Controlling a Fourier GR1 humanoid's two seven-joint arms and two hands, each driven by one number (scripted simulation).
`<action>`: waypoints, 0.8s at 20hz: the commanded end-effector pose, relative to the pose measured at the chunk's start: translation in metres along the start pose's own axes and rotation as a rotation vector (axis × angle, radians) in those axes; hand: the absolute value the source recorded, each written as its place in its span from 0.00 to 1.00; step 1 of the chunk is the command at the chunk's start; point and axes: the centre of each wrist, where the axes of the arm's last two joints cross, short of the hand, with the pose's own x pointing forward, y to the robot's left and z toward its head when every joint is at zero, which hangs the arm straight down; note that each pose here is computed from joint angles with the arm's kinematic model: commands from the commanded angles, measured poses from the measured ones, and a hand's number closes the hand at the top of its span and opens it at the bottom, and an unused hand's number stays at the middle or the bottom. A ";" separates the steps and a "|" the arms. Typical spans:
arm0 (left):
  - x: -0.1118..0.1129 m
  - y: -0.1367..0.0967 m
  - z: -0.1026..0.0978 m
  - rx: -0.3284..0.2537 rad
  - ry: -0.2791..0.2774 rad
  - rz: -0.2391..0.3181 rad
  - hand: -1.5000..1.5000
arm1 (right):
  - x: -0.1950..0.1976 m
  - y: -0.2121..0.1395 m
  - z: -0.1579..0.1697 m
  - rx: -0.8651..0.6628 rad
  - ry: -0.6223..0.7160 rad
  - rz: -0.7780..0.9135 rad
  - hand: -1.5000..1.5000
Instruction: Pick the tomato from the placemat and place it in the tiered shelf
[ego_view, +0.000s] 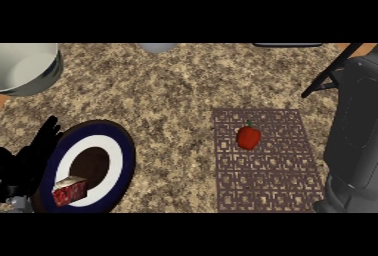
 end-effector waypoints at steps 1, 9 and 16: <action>-0.002 -0.001 0.002 -0.008 0.001 -0.006 0.50 | 0.004 -0.008 -0.021 0.038 0.180 0.166 1.00; -0.003 0.000 0.002 -0.001 -0.001 0.006 0.50 | -0.005 -0.004 -0.065 -0.001 0.203 0.227 1.00; 0.000 0.005 -0.006 -0.003 -0.002 0.010 0.50 | -0.029 -0.004 -0.115 -0.001 0.219 0.272 1.00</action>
